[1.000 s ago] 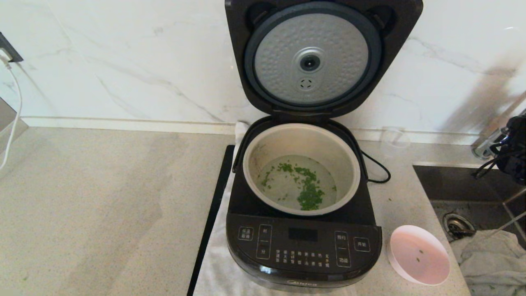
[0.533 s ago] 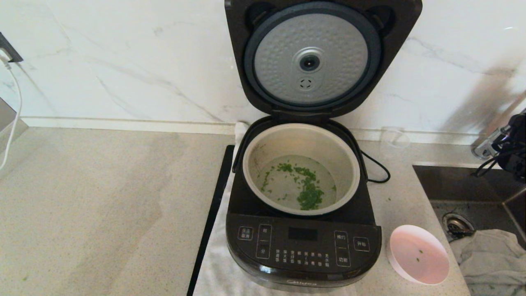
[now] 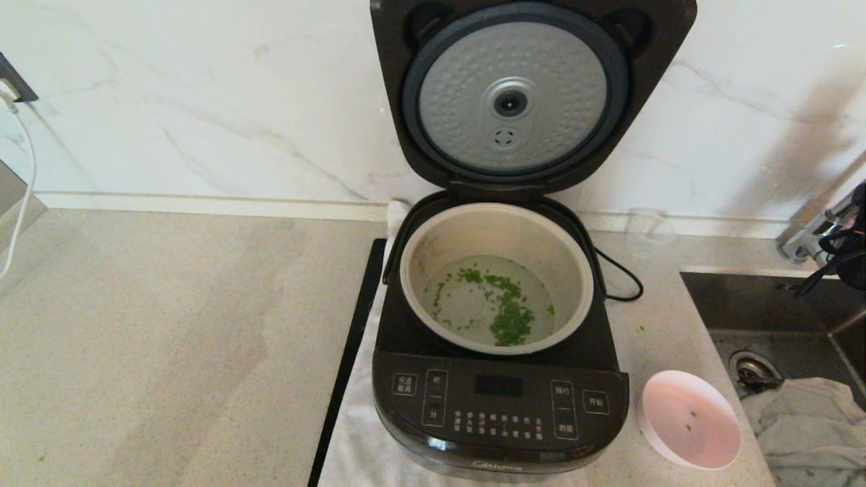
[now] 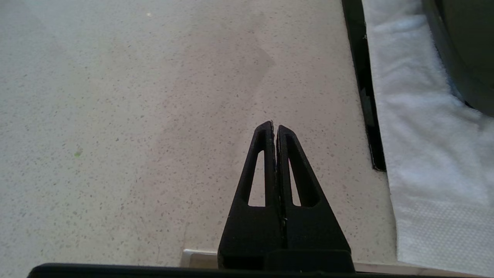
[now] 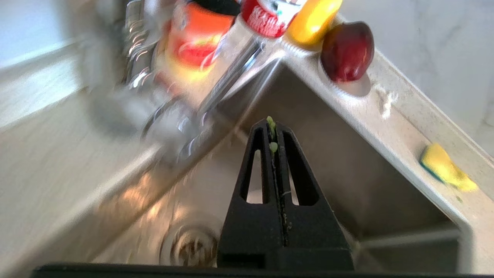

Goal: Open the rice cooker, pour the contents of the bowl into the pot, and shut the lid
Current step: Turn off the tap, then close the rice cooker

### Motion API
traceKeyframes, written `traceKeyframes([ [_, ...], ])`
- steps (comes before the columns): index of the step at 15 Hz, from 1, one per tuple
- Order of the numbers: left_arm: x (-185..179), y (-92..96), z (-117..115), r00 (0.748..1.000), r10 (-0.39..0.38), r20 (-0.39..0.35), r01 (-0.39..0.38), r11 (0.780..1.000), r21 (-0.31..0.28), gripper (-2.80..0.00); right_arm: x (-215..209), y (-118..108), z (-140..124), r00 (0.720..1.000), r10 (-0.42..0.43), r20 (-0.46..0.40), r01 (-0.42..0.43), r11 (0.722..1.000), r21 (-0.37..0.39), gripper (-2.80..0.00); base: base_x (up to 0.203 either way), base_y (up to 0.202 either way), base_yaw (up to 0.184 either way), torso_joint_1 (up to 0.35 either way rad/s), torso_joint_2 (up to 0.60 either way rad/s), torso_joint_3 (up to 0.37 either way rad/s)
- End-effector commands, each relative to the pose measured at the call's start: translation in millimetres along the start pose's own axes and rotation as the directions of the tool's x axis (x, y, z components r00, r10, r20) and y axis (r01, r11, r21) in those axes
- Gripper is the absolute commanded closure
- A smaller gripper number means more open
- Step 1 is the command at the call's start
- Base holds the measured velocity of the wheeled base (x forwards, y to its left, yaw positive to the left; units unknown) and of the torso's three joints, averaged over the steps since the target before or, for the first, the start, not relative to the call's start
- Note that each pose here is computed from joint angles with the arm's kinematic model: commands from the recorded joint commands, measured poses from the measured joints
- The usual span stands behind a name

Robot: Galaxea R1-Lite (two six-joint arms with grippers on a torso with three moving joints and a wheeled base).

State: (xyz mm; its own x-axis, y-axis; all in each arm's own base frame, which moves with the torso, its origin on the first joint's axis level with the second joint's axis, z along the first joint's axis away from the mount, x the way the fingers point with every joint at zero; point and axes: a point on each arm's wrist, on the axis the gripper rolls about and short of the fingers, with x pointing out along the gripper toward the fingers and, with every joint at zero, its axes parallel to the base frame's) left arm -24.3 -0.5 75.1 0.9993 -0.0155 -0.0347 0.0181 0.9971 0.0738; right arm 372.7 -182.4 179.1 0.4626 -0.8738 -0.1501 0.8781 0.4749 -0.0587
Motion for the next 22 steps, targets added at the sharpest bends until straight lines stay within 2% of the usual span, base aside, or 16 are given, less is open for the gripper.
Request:
traceKeyframes([
  [1, 0, 0.0, 0, 1.0, 0.0, 0.001, 0.0, 1.0, 0.001, 0.0, -56, -26, 31, 0.997, 0.063, 0.039, -0.064, 0.998, 0.027, 0.0, 0.0, 0.0, 0.0, 0.0, 0.0, 0.0],
  [3, 0, 0.0, 0, 1.0, 0.0, 0.001, 0.0, 1.0, 0.001, 0.0, -95, -41, 38, 0.983, 0.183, 0.01, -0.183, 0.983, 0.011, 0.0, 0.0, 0.0, 0.0, 0.0, 0.0, 0.0],
  [4, 0, 0.0, 0, 1.0, 0.0, 0.001, 0.0, 1.0, 0.001, 0.0, -115, -49, 42, 0.965, 0.261, -0.015, -0.261, 0.965, 0.012, 0.0, 0.0, 0.0, 0.0, 0.0, 0.0, 0.0],
  [5, 0, 0.0, 0, 1.0, -0.001, 0.001, 0.001, 1.0, 0.001, 0.0, -135, -57, 46, 0.936, 0.349, -0.051, -0.348, 0.937, 0.019, 0.0, 0.0, 0.0, 0.0, 0.0, 0.0, 0.0],
  [8, 0, 0.0, 0, 1.0, 0.0, 0.001, 0.0, 1.0, 0.001, 0.0, -197, -79, 52, 0.801, 0.576, -0.165, -0.575, 0.816, 0.058, 0.0, 0.0, 0.0, 0.0, 0.0, 0.0, 0.0],
  [11, 0, 0.0, 0, 1.0, 0.0, 0.001, 0.0, 1.0, 0.001, 0.0, -243, -96, 58, 0.68, 0.718, -0.152, -0.715, 0.694, 0.079, 0.0, 0.0, 0.0, 0.0, 0.0, 0.0, 0.0],
  [13, 0, 0.0, 0, 1.0, 0.0, 0.001, 0.0, 1.0, 0.001, 0.0, -263, -102, 68, 0.562, 0.819, -0.117, -0.815, 0.573, 0.092, 0.0, 0.0, 0.0, 0.0, 0.0, 0.0, 0.0],
  [17, 0, 0.0, 0, 1.0, 0.0, 0.001, 0.0, 1.0, 0.001, 0.0, -274, -90, 111, 0.444, 0.895, -0.039, -0.88, 0.444, 0.168, 0.0, 0.0, 0.0, 0.0, 0.0, 0.0, 0.0],
  [18, 0, 0.0, 0, 1.0, 0.0, 0.001, 0.0, 1.0, 0.001, 0.0, -279, -86, 121, 0.385, 0.922, -0.031, -0.904, 0.384, 0.191, 0.0, 0.0, 0.0, 0.0, 0.0, 0.0, 0.0],
  [20, 0, 0.0, 0, 1.0, 0.0, 0.001, 0.0, 1.0, 0.001, 0.0, -284, -74, 136, 0.225, 0.974, -0.032, -0.946, 0.226, 0.231, 0.0, 0.0, 0.0, 0.0, 0.0, 0.0, 0.0],
  [22, 0, 0.0, 0, 1.0, 0.0, 0.001, 0.0, 1.0, 0.001, 0.0, -281, -58, 147, 0.114, 0.993, -0.028, -0.951, 0.117, 0.287, 0.0, 0.0, 0.0, 0.0, 0.0, 0.0, 0.0],
])
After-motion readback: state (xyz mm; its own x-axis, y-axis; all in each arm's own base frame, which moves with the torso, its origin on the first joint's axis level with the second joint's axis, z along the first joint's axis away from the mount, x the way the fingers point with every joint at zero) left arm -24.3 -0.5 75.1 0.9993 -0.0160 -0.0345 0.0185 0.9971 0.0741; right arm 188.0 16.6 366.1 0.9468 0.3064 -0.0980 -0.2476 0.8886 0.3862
